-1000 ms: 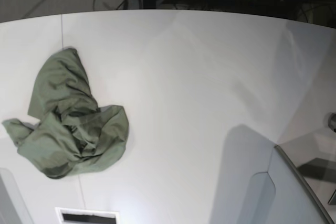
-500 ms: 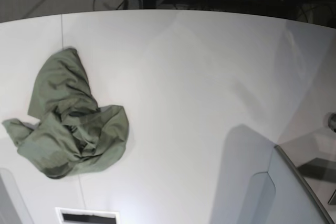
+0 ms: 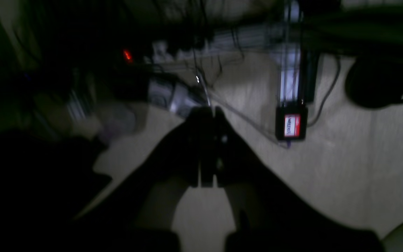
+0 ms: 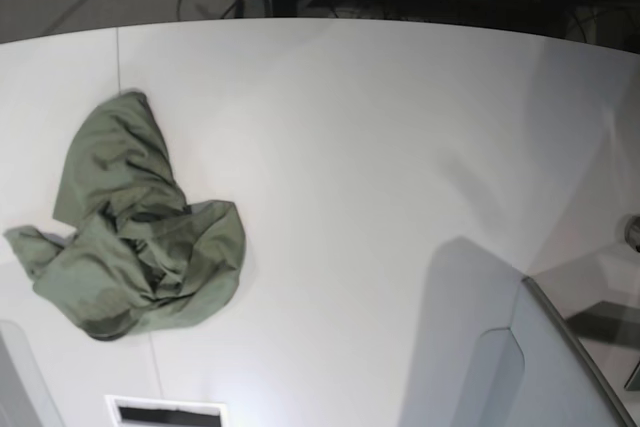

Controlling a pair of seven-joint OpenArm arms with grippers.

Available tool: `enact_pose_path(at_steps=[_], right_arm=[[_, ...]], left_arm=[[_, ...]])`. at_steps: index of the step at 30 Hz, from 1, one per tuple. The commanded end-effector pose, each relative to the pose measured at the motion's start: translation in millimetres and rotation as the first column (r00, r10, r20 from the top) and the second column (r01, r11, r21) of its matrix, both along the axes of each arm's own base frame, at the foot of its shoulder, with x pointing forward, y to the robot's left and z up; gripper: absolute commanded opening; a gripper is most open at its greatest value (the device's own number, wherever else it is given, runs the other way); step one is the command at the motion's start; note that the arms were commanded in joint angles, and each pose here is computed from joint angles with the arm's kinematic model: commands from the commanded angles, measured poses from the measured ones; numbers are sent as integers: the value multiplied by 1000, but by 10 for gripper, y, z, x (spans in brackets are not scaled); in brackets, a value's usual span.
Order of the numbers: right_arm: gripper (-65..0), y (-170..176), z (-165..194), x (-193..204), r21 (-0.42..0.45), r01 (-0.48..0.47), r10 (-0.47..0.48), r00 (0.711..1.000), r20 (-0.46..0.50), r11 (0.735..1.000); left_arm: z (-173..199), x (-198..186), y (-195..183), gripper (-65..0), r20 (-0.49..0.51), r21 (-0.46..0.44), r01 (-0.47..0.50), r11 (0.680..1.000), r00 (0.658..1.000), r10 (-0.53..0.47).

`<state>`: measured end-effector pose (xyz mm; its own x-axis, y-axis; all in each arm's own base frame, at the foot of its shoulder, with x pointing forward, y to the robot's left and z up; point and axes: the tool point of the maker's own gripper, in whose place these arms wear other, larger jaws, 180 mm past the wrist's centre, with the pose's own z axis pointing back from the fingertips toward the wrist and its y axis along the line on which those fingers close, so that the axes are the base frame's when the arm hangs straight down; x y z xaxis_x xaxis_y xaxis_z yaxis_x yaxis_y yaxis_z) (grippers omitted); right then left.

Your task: Layout the t-shirt on the table in an organized manner, then fold the t-shirt properly

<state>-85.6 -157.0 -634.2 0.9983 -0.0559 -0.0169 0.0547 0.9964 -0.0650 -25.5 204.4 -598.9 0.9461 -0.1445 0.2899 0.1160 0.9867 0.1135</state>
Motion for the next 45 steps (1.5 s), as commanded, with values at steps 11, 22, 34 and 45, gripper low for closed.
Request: enact_pose_path(at_steps=[11,22,34,45], right_arm=[[-650,-944,1241,688,-218,91,-35,968,248,972],[-485,-755,2596,2825,-198,45,97,753,651,979],[-189,-1230,2708,4171,-80,-131,154,838,523,988],[-189,-1012,2411,4734,210,-80,-57,816,575,974]], left_arm=[[875,411,-66,-650,248,-2,121,993,962,-117],[2148,1592,-520,-650,639,-19,204,979,756,-145],[2218,1789,-522,-650,677,-18,188,982,725,-127],[2310,2328,-489,-571,706,10,173,985,697,-129]])
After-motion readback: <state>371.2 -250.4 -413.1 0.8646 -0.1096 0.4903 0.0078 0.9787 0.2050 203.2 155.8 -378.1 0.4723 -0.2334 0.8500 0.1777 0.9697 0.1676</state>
